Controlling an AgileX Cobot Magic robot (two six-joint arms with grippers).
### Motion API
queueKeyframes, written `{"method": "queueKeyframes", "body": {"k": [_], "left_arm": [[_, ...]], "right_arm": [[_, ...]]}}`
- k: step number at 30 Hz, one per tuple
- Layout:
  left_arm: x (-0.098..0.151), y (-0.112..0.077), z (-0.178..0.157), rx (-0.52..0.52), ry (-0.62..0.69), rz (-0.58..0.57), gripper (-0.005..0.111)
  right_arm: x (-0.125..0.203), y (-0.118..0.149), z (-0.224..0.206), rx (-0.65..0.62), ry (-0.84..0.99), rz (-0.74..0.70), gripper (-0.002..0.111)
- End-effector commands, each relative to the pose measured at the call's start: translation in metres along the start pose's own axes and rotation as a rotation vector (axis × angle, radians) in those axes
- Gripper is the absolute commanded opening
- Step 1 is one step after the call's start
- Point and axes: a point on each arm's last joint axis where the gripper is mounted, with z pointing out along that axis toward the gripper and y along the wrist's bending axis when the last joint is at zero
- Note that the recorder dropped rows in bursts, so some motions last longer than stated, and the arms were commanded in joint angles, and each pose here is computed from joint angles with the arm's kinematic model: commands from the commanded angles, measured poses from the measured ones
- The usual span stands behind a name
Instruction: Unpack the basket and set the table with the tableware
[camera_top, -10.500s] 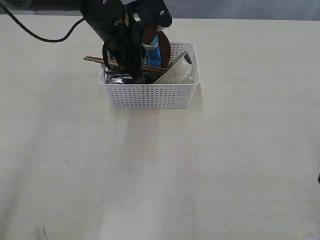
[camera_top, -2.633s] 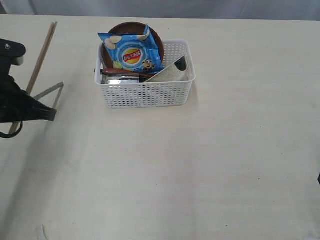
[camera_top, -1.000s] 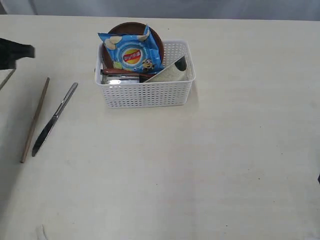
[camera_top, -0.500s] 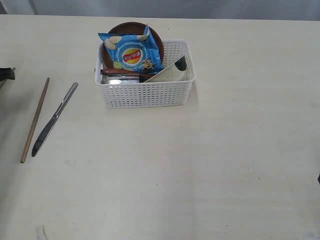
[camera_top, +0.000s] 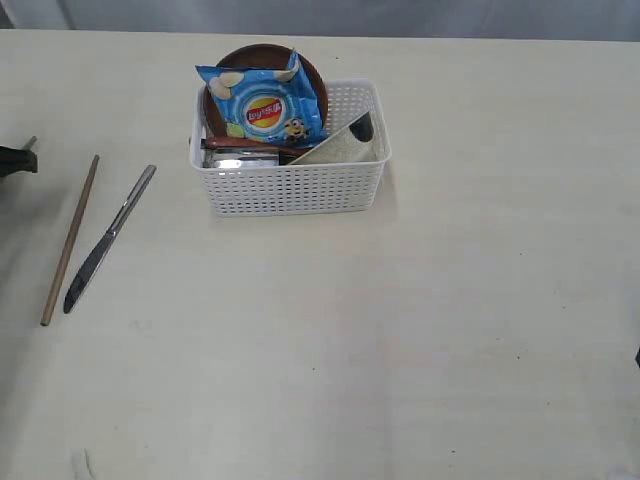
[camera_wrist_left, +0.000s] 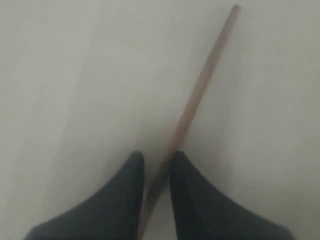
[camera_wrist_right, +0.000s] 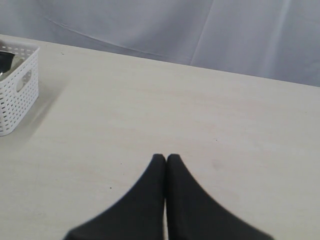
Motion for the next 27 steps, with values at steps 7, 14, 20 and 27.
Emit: {"method": "queueKeyframes", "body": {"k": [7, 14, 20, 27], "left_arm": [[0.017, 0.002, 0.006, -0.02, 0.152, 0.003, 0.0], [0.021, -0.003, 0.006, 0.013, 0.196, -0.106, 0.0], [0.024, -0.029, 0.004, 0.062, 0.221, -0.009, 0.0], [0.029, -0.06, 0.001, 0.1, 0.24, 0.131, 0.0]], "right_arm": [[0.001, 0.0, 0.0, 0.003, -0.003, -0.005, 0.0], [0.001, 0.0, 0.0, 0.003, -0.003, -0.005, 0.0], [0.001, 0.0, 0.0, 0.003, -0.003, -0.005, 0.0], [0.001, 0.0, 0.0, 0.003, -0.003, -0.005, 0.0]]}}
